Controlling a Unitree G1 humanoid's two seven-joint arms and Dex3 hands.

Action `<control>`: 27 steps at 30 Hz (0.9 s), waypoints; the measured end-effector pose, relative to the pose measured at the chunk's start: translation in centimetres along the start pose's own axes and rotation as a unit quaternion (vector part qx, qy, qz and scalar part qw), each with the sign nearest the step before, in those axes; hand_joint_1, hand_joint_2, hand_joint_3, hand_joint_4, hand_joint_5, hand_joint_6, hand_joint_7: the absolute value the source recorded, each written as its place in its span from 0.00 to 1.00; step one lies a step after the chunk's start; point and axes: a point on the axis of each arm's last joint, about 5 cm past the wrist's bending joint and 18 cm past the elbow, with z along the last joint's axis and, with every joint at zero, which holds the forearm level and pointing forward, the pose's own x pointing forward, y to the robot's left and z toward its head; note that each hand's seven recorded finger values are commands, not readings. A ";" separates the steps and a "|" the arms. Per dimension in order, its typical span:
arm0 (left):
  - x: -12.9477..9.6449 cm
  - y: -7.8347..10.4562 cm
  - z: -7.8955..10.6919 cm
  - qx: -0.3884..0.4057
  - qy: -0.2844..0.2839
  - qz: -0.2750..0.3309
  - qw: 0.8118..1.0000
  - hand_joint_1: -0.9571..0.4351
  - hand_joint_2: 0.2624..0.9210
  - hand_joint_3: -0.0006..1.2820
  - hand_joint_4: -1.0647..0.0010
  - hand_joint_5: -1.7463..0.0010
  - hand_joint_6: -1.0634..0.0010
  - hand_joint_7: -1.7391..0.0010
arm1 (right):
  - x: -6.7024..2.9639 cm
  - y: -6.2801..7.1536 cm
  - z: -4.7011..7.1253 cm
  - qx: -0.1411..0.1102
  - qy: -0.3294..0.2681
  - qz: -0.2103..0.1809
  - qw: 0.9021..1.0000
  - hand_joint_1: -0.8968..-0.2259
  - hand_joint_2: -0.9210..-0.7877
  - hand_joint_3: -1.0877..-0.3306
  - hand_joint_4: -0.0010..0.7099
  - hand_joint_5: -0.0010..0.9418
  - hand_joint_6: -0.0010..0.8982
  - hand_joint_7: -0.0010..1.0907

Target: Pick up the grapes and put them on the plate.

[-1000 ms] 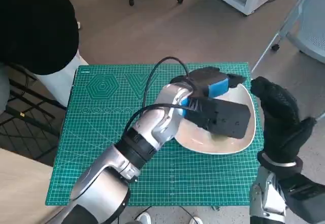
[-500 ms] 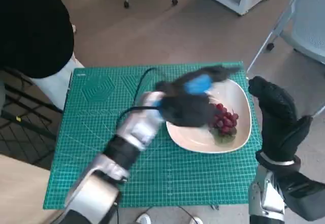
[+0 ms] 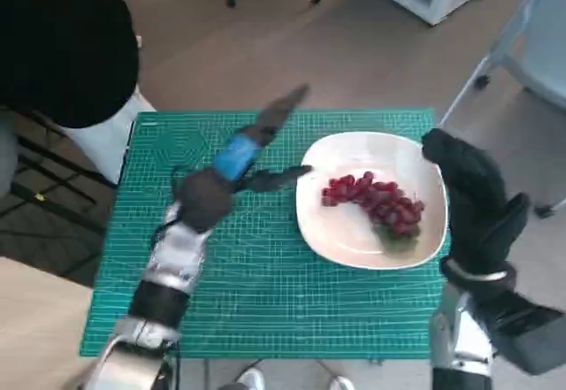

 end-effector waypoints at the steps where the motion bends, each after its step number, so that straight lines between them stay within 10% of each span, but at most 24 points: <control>1: -0.4 0.2 -0.2 -0.015 -0.008 0.006 1.000 0.35 1.00 0.23 0.83 1.00 0.76 0.98 | 0.03 0.0 0.0 0.000 0.000 0.001 1.000 0.36 0.00 0.52 0.45 0.00 0.18 0.18; 27: -4.9 0.3 -2.0 -0.123 -0.083 0.051 0.988 0.30 1.00 0.30 0.83 1.00 0.76 0.99 | 0.74 0.1 -0.3 0.017 0.000 0.029 0.999 0.35 0.00 0.52 0.45 0.00 0.17 0.18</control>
